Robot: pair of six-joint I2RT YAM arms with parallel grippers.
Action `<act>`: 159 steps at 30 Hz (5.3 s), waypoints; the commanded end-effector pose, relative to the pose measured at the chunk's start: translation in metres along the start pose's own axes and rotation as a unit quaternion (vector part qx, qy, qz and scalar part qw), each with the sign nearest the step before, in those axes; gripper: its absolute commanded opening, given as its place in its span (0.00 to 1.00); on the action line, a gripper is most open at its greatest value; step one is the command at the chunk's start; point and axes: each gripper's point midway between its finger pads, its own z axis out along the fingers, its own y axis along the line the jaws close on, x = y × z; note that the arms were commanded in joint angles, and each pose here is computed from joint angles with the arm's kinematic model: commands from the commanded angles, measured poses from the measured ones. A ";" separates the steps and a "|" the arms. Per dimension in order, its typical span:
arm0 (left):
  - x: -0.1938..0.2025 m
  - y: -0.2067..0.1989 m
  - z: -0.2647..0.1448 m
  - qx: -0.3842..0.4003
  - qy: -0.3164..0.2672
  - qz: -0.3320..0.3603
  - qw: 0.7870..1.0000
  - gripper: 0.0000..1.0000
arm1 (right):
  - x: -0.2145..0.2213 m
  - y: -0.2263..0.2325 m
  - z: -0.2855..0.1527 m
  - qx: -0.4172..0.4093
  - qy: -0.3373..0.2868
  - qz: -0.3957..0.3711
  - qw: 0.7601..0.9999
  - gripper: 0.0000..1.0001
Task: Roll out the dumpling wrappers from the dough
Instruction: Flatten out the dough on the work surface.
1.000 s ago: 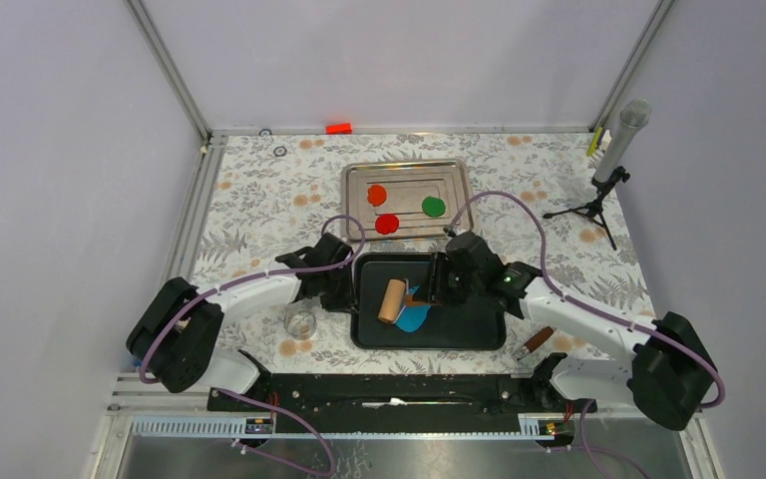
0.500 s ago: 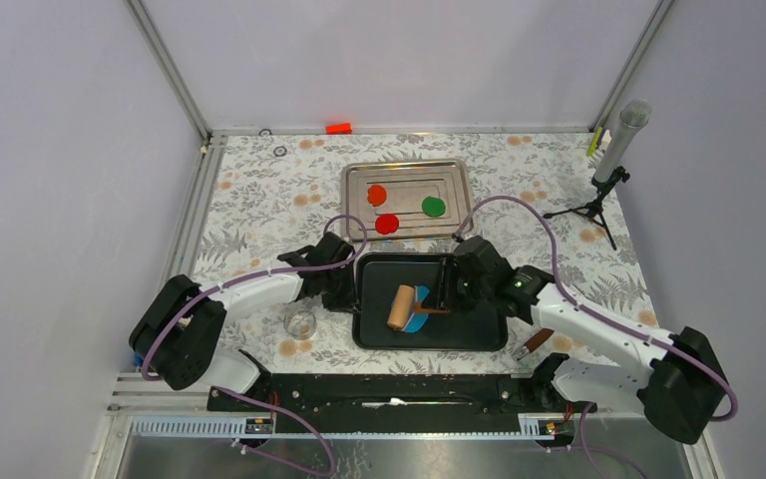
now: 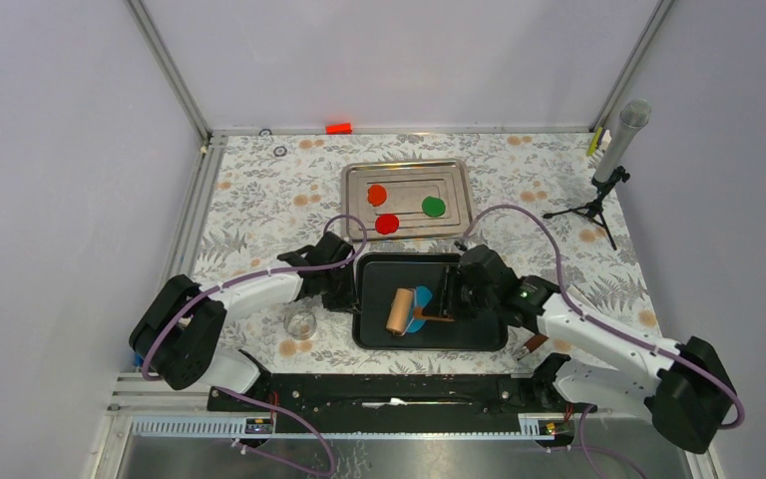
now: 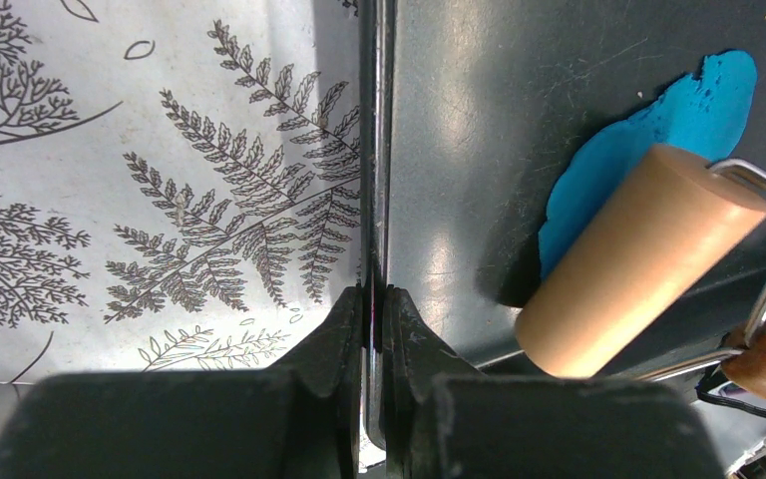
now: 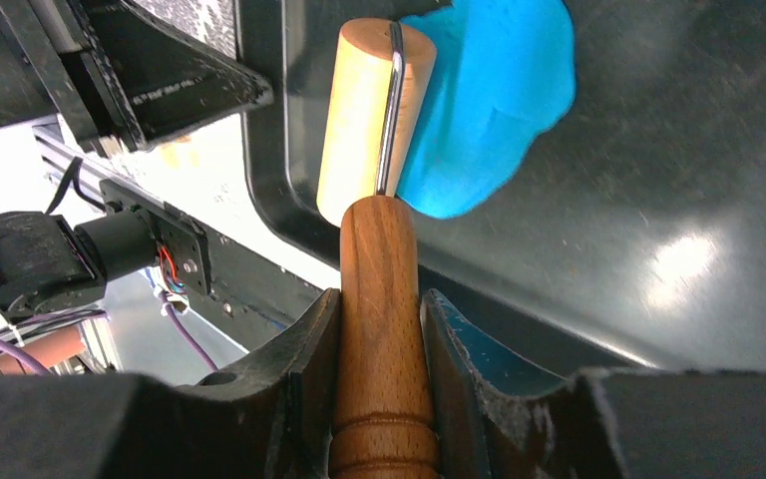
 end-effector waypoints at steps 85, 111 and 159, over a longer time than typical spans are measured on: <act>-0.026 -0.017 -0.009 0.045 -0.028 0.007 0.999 0.00 | -0.015 -0.075 -0.007 0.185 -0.098 0.094 0.973 0.00; -0.024 -0.014 -0.009 0.042 -0.028 0.004 0.999 0.00 | 0.009 -0.108 0.000 0.216 -0.076 0.107 0.968 0.00; -0.023 -0.010 -0.014 0.038 -0.032 0.006 0.999 0.00 | 0.020 -0.146 -0.016 0.303 -0.076 0.101 0.945 0.00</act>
